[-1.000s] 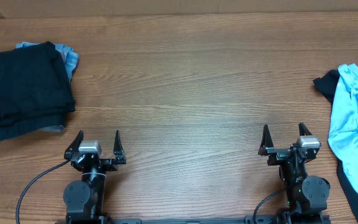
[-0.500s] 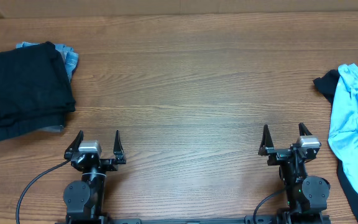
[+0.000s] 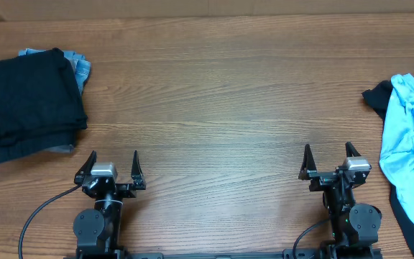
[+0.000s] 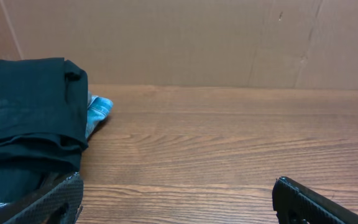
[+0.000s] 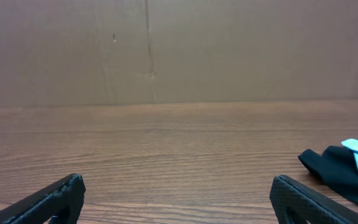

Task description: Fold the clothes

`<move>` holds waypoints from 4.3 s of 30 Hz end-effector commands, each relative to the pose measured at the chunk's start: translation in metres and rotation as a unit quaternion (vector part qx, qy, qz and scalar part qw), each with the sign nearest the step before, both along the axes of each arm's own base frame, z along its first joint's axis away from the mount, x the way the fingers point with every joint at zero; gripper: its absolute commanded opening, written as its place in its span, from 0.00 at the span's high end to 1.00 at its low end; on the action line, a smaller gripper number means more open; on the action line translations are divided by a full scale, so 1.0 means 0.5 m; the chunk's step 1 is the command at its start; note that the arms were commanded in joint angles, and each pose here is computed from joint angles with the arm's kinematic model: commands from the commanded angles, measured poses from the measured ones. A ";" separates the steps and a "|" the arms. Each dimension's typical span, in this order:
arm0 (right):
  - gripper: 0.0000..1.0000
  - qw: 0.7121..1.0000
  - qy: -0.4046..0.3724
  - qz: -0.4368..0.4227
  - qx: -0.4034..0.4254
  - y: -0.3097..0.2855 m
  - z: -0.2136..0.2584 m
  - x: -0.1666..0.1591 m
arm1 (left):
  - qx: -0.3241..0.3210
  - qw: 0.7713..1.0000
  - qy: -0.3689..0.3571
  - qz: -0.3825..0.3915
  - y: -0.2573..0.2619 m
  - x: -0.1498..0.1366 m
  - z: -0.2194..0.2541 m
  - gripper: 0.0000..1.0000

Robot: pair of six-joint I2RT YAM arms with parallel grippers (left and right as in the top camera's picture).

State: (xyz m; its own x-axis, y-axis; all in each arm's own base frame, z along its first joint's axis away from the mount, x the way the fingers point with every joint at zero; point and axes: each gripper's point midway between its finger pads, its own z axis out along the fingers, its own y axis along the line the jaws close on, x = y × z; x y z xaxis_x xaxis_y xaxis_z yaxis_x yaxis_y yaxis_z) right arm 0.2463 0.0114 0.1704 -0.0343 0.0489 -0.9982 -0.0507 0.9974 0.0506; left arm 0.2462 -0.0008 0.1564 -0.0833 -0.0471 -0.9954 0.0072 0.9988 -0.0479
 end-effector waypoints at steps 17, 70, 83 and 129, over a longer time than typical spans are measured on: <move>0.00 1.000 0.000 -0.004 0.024 -0.003 -0.004 0.001 | -0.002 1.000 -0.007 -0.006 -0.004 0.000 0.003 0.00; 0.15 0.849 0.414 -0.278 0.175 -0.592 -0.202 0.340 | -0.094 0.946 0.306 -0.045 -0.052 0.038 0.193 0.00; 0.29 0.848 0.417 -0.274 0.178 -0.605 -0.281 0.363 | -0.094 0.946 0.306 -0.045 -0.052 0.038 0.194 0.00; 0.96 0.766 0.391 0.498 -0.114 0.551 0.095 0.211 | -0.094 0.947 0.303 -0.045 -0.052 0.040 0.196 0.00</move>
